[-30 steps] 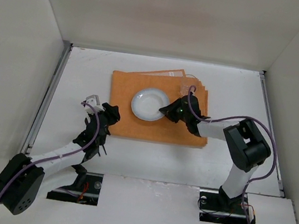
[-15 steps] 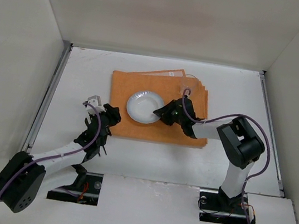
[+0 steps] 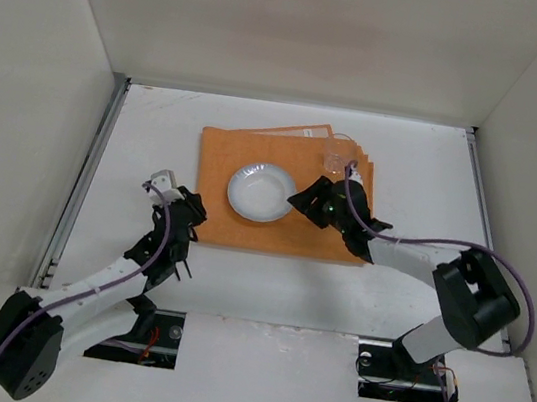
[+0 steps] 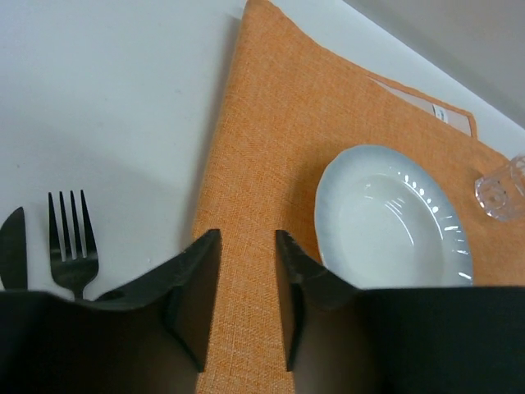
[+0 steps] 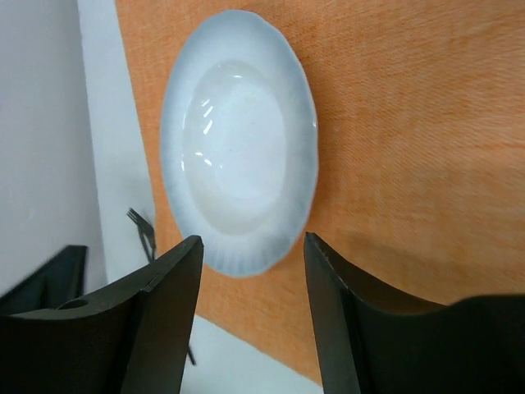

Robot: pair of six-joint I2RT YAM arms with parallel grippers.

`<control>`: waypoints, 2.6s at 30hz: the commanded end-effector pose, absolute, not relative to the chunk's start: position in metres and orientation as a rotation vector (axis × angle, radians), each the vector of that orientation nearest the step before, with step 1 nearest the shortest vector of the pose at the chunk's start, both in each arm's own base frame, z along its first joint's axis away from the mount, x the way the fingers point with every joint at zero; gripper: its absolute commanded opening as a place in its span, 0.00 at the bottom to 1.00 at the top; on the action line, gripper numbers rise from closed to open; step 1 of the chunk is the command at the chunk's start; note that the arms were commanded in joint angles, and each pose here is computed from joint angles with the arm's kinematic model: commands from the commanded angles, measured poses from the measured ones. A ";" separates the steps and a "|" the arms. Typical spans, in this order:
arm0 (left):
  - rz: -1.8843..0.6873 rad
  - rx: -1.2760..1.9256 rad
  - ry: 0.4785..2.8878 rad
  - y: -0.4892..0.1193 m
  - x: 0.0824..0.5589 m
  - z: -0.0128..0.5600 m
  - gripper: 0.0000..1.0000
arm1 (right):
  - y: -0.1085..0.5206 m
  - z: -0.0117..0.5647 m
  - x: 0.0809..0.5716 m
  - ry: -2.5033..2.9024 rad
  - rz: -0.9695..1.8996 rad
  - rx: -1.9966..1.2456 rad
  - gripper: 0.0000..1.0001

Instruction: Set the dinner table for one person

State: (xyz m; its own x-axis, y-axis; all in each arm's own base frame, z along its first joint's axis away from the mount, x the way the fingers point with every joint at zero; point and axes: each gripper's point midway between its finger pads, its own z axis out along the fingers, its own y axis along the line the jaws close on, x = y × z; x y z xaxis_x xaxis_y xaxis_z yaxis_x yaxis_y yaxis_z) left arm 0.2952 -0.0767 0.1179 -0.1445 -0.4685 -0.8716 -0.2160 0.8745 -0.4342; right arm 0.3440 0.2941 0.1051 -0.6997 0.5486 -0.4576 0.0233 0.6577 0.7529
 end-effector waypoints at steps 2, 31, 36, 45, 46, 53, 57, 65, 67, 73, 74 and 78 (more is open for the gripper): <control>-0.177 -0.530 1.799 -0.070 0.285 0.132 0.20 | 0.252 0.093 0.317 2.189 0.770 0.319 0.56; 0.133 -0.680 2.341 -0.049 0.212 0.017 0.31 | 0.237 0.146 0.316 1.971 0.742 0.123 0.32; 0.199 -0.646 2.369 -0.045 0.212 0.014 0.23 | 0.233 0.150 0.313 1.957 0.747 0.129 0.36; 0.208 -0.616 2.340 -0.040 0.220 0.041 0.02 | 0.213 0.148 0.321 1.943 0.721 0.206 0.40; 0.209 -0.615 2.318 -0.037 0.222 0.050 0.02 | 0.213 0.148 0.321 1.944 0.725 0.213 0.40; 0.094 -0.542 2.143 -0.051 0.244 0.147 0.02 | 0.200 0.146 0.325 1.931 0.708 0.269 0.44; -0.027 -0.457 2.121 -0.098 0.263 0.169 0.02 | 0.177 0.149 0.330 1.885 0.659 0.341 0.46; -0.086 -0.265 2.107 -0.168 0.300 0.178 0.02 | 0.166 0.149 0.331 1.870 0.652 0.378 0.48; -0.053 -0.210 2.119 -0.167 0.311 0.172 0.02 | 0.169 0.152 0.331 1.869 0.658 0.366 0.48; -0.063 -0.123 2.120 -0.180 0.322 0.172 0.03 | 0.164 0.150 0.332 1.868 0.649 0.381 0.48; -0.064 -0.112 2.115 -0.182 0.323 0.172 0.03 | 0.165 0.150 0.332 1.868 0.651 0.374 0.48; -0.106 -0.089 2.116 -0.201 0.325 0.173 0.03 | 0.161 0.147 0.333 1.869 0.628 0.390 0.48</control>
